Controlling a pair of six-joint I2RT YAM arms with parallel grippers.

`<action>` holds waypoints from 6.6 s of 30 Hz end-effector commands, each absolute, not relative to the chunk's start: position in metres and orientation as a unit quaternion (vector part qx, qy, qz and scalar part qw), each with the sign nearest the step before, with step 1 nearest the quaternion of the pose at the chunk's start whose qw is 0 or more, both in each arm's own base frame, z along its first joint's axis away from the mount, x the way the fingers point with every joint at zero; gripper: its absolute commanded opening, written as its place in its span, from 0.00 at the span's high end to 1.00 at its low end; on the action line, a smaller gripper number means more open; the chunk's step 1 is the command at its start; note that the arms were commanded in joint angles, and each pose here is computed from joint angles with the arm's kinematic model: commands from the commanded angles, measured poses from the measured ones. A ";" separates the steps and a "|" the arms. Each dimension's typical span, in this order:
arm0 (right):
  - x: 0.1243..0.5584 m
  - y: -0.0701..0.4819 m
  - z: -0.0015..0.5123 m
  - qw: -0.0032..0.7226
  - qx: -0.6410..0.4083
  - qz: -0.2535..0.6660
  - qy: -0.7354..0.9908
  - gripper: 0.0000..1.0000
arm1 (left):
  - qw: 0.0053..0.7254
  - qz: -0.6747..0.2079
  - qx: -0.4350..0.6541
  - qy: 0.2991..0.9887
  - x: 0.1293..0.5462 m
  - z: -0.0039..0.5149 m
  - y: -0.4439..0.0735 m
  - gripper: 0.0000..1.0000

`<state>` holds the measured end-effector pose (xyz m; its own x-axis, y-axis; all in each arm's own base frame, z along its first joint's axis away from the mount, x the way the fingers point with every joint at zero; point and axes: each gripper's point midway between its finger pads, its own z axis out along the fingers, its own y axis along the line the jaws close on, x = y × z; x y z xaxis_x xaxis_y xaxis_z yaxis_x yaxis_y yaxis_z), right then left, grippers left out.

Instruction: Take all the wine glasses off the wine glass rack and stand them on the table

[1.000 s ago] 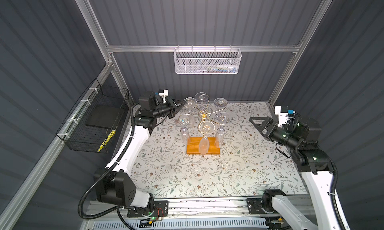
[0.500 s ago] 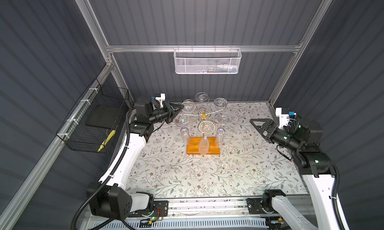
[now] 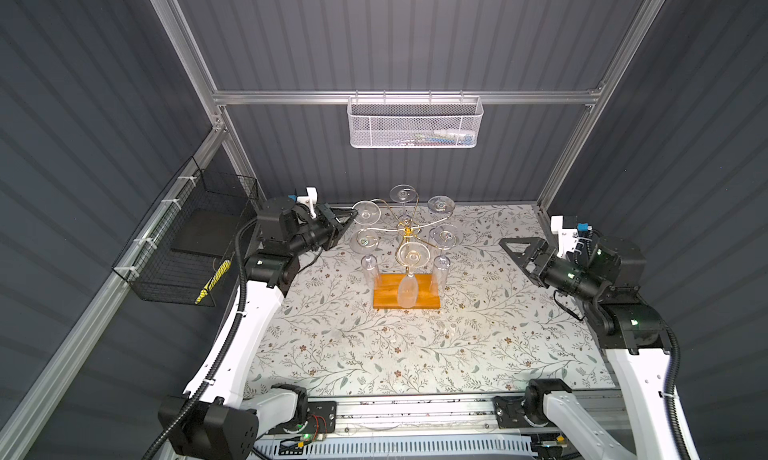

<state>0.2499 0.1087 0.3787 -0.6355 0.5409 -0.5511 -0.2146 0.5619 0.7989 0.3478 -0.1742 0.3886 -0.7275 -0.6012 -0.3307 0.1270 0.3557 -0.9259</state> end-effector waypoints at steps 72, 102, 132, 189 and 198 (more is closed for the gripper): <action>0.269 0.263 0.497 0.301 -0.107 0.640 0.699 0.73 | 0.622 -0.389 0.562 0.381 0.200 0.513 -0.326 1.00; 0.295 0.185 0.472 0.542 -0.220 0.254 0.770 1.00 | 0.557 -0.565 0.255 0.552 0.247 0.545 -0.310 0.09; 0.265 0.206 0.431 0.609 -0.399 0.123 0.674 1.00 | 0.468 -0.684 0.280 0.484 0.241 0.533 -0.348 0.03; 0.248 0.224 0.428 0.589 -0.398 0.166 0.684 0.79 | 0.570 -0.649 0.267 0.428 0.237 0.542 -0.355 0.51; 0.241 0.215 0.444 0.615 -0.387 0.164 0.667 0.27 | 0.580 -0.651 0.257 0.418 0.236 0.551 -0.350 0.52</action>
<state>0.2458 0.2189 0.4294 0.0203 -0.3435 -0.9389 -0.7308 0.6358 -0.2484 0.2452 -0.3586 0.5242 -0.2419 -0.4790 -0.8438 0.9547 0.0375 -0.2950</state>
